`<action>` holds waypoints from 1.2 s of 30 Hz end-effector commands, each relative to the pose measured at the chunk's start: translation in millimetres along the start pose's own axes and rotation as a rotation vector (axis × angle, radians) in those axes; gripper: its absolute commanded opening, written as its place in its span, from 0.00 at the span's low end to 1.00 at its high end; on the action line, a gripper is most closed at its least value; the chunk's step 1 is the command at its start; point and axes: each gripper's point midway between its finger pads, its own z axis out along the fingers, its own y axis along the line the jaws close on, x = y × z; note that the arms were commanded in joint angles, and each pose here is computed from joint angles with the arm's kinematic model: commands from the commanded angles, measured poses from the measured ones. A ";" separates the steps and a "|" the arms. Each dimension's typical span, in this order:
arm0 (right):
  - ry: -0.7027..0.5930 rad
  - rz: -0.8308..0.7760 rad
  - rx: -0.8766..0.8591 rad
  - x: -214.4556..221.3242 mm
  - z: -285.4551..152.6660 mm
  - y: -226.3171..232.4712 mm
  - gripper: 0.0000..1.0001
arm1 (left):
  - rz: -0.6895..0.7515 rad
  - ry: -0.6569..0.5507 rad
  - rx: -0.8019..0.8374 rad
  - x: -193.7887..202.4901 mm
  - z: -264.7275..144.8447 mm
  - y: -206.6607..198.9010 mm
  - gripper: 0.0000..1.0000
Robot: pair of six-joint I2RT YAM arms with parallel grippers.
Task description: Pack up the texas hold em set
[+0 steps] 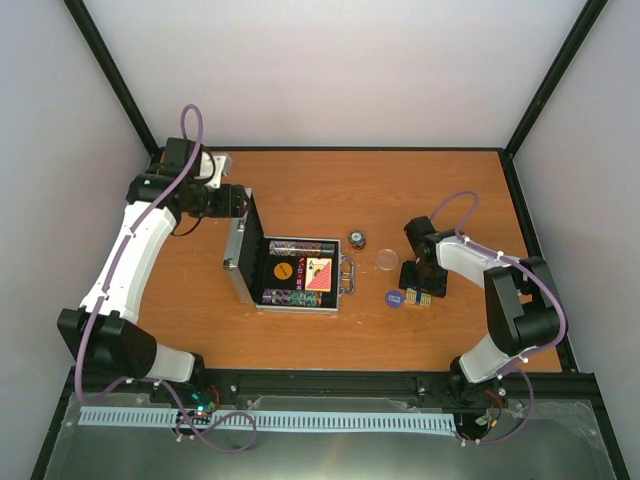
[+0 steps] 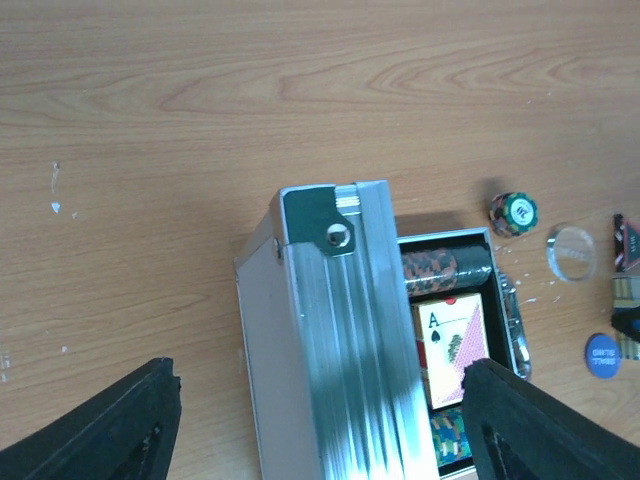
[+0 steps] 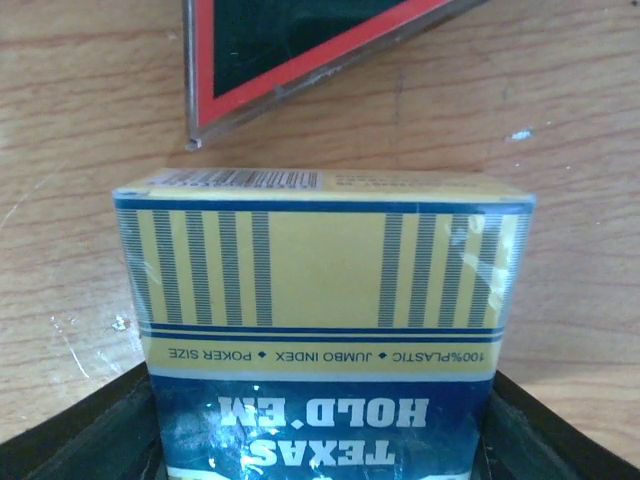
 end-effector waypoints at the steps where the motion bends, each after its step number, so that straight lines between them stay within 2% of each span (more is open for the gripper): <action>1: 0.006 0.001 0.094 7.0 -1.1 -17.6 0.61 | 0.017 -0.057 0.037 -7.9 -11.6 -8.0 0.80; 4: -0.019 0.005 0.090 2.8 -12.3 -17.5 0.57 | 0.022 -0.074 0.068 -9.9 -13.8 -13.8 0.84; 12: -0.095 0.026 0.015 -10.6 -56.1 -6.1 0.54 | 0.021 -0.116 0.121 -14.9 -20.0 -23.6 0.99; 14: -0.111 0.033 -0.052 -13.8 -69.4 6.1 0.54 | 0.013 -0.163 0.112 -19.4 -27.8 -23.4 1.00; 16: -0.134 0.029 -0.119 -16.3 -85.1 22.9 0.53 | 0.007 -0.258 0.115 -29.6 -44.6 -26.7 1.00; 20: -0.147 -0.007 -0.232 -11.8 -111.2 69.5 0.52 | -0.030 -0.382 0.124 -37.2 -69.2 -30.0 1.00; 24: -0.147 -0.052 -0.347 -3.8 -131.8 129.6 0.52 | -0.089 -0.390 0.104 -31.3 -69.3 -23.8 1.00; 28: -0.143 -0.136 -0.341 -4.3 -132.8 178.9 0.53 | -0.073 -0.463 0.136 -29.8 -87.1 -30.7 1.00; 31: -0.105 -0.145 -0.439 -1.9 -129.4 224.6 0.53 | -0.055 -0.531 0.143 -28.6 -102.1 -33.3 1.00; 34: -0.099 -0.168 -0.521 5.0 -132.4 278.5 0.54 | -0.040 -0.535 0.143 -25.6 -104.8 -34.2 1.00; 36: -0.083 -0.193 -0.506 13.2 -124.9 304.8 0.54 | -0.025 -0.517 0.161 -22.5 -101.7 -37.2 1.00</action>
